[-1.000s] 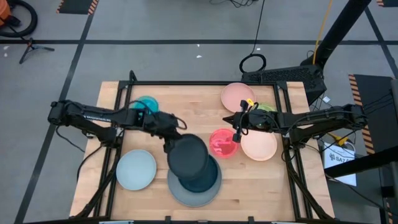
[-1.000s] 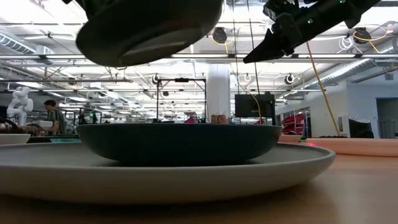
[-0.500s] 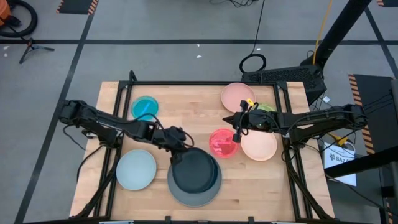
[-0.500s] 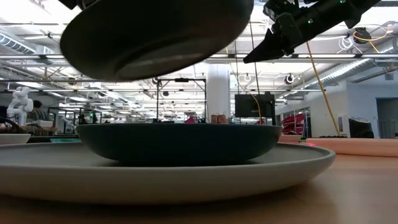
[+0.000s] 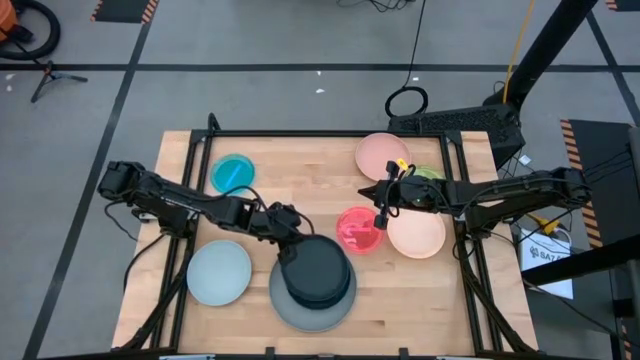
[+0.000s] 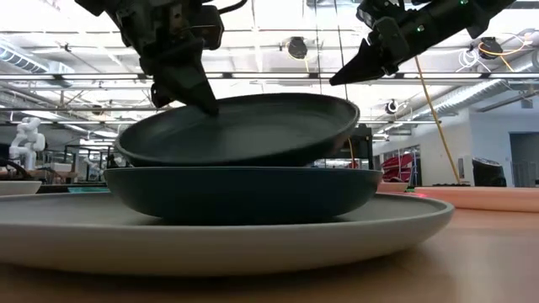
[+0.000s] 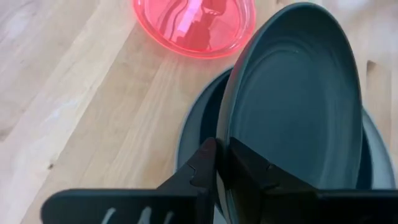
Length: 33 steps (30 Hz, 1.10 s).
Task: Stack plastic plates
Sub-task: Stack the black plate on top of the dark blue plate, then stack the pink plate on top of the black plate
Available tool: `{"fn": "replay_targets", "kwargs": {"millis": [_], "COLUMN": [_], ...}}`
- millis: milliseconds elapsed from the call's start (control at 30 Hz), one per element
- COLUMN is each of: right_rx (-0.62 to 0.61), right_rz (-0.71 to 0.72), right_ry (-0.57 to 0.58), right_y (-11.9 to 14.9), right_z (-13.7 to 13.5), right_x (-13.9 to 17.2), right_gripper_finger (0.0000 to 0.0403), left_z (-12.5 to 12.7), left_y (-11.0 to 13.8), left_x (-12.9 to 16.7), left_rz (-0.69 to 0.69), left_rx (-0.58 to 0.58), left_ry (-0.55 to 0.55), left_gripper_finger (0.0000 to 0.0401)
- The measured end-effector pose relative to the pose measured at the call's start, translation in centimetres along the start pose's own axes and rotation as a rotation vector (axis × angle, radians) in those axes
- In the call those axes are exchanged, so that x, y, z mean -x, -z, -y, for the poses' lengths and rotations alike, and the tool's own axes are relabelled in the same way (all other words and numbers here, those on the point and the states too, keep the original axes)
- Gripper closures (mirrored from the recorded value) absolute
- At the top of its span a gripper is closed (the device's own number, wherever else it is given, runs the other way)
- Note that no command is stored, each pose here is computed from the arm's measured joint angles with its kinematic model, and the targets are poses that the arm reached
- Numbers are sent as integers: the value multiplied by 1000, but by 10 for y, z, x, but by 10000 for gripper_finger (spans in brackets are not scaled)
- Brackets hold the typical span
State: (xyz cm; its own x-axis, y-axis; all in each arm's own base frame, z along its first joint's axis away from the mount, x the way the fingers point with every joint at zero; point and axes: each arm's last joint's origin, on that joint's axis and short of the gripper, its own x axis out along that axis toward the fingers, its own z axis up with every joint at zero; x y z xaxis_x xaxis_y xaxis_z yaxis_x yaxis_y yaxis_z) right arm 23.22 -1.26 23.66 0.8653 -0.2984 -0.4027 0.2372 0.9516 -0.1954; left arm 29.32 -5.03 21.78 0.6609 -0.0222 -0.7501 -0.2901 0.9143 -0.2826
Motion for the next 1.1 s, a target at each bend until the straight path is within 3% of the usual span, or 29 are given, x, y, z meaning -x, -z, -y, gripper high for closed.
{"fn": "replay_targets", "kwargs": {"millis": [467,767,967,1100], "right_rx": [0,-18,-24,-91], "right_rz": [0,0,0,-2], "right_ry": [0,0,2,20], "right_y": [0,0,0,0], "right_z": [0,0,0,1], "right_x": [0,0,0,0], "right_gripper_finger": [401,401,401,401], "left_z": [0,-1,-6,-7], "left_y": [0,-1,-3,-6], "left_x": [0,0,2,10], "left_rz": [-2,11,17,34], "left_rx": [-21,-36,-102,-200], "left_ry": [-3,-14,-36,-33], "left_gripper_finger": [356,282,265,265]}}
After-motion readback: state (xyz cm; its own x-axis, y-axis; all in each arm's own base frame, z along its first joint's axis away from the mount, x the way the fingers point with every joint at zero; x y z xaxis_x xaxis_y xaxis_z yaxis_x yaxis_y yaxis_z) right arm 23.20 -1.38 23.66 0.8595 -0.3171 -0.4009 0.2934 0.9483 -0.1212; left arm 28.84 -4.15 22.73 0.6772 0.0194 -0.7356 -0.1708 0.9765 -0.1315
